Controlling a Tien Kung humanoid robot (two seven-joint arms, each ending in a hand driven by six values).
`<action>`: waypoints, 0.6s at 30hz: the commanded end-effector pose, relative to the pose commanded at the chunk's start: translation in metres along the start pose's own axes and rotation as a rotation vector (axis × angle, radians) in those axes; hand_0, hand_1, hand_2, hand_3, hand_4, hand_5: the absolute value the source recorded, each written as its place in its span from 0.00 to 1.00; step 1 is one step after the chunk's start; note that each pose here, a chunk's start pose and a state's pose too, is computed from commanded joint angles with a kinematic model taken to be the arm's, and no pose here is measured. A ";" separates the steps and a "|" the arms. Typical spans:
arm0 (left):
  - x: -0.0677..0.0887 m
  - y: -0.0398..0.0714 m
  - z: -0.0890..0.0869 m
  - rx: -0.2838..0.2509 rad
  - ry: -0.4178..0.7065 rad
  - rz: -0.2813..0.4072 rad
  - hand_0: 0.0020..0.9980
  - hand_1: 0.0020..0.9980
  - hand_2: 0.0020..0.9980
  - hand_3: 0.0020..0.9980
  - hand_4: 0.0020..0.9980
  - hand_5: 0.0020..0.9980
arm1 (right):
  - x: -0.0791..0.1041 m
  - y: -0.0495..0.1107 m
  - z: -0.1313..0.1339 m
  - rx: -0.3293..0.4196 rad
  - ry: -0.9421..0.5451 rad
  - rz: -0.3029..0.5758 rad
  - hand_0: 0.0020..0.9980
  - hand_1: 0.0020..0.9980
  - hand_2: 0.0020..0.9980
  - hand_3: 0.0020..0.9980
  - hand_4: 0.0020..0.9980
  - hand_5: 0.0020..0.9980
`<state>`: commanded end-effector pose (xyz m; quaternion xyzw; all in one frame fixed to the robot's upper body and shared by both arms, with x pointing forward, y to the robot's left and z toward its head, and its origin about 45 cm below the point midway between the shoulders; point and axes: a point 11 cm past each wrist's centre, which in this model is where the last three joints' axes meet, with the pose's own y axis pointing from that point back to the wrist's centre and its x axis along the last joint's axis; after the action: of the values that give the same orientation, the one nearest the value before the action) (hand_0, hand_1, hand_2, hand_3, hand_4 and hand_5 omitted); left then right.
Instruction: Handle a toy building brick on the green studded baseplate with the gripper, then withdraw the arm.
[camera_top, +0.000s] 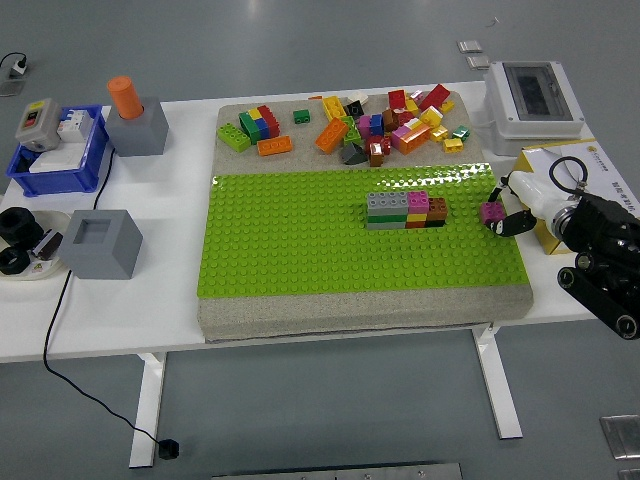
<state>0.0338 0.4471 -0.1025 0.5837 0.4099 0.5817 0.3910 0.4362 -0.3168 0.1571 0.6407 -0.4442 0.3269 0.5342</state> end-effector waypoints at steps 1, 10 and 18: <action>0.000 0.000 0.000 0.000 0.000 0.000 0.79 0.80 0.76 0.45 1.00 0.88 | 0.000 0.000 0.000 0.001 0.000 0.001 0.80 0.78 0.81 0.54 0.76 0.18; 0.000 0.000 0.001 -0.002 0.001 0.000 0.79 0.80 0.76 0.44 1.00 0.89 | 0.001 0.000 0.000 0.006 -0.002 0.009 0.79 0.77 0.80 0.50 0.70 0.16; -0.001 0.000 0.000 0.000 0.002 -0.001 0.79 0.81 0.76 0.45 1.00 0.89 | 0.003 0.001 -0.003 0.024 0.002 0.023 0.79 0.77 0.80 0.49 0.70 0.17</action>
<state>0.0333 0.4462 -0.1029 0.5830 0.4104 0.5822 0.3909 0.4365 -0.3145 0.1604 0.6416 -0.4471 0.3389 0.5231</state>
